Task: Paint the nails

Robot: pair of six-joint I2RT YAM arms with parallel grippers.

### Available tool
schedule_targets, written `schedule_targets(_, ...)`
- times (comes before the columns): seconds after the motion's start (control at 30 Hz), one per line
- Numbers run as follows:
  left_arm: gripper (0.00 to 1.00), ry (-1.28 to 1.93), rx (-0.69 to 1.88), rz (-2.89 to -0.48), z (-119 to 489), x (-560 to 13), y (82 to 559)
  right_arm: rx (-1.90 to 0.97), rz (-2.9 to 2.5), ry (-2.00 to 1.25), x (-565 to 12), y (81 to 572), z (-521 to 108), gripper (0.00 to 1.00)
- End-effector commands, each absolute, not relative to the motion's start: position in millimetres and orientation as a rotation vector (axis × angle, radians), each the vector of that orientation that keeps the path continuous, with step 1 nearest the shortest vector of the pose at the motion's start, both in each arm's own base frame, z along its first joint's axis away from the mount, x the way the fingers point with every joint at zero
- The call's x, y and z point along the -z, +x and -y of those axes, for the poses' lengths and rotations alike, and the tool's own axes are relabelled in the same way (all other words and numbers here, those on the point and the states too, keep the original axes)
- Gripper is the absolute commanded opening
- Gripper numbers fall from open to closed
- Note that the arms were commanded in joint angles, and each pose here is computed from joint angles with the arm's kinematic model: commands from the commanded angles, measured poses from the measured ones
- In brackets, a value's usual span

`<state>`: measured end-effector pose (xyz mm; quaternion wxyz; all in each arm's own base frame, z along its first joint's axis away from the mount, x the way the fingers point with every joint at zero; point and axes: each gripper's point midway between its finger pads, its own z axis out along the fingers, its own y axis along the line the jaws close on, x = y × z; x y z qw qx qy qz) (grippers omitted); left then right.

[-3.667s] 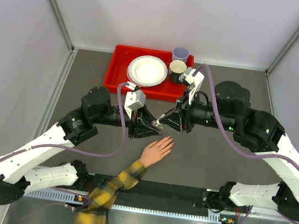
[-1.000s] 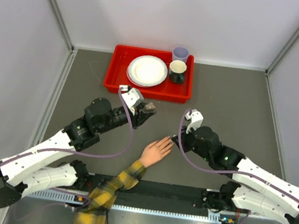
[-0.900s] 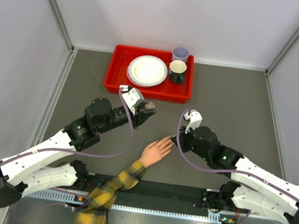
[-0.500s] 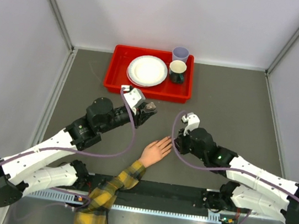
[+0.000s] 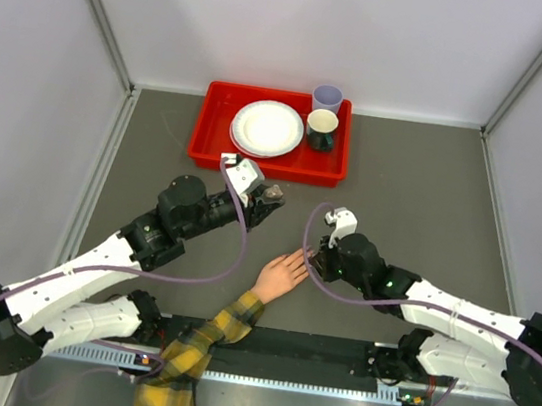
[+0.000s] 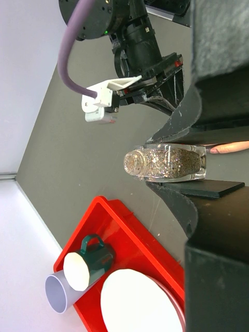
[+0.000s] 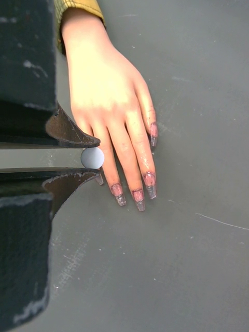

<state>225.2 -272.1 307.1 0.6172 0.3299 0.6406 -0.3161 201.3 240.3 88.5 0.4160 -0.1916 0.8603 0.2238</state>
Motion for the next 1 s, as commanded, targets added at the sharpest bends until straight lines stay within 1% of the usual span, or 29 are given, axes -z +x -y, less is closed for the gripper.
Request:
schedule_targets(0.0,0.0,0.736,0.747,-1.394,274,-330,228,-0.568,-2.131,-0.428,-92,212,-244,0.0)
schedule_targets(0.5,0.0,0.741,0.75,-1.406,275,-325,231,-0.525,-2.172,-0.4,-76,219,-238,0.0)
schedule_targets(0.97,0.0,0.747,0.758,-1.401,274,-326,233,-0.53,-2.176,-0.406,-74,218,-238,0.0)
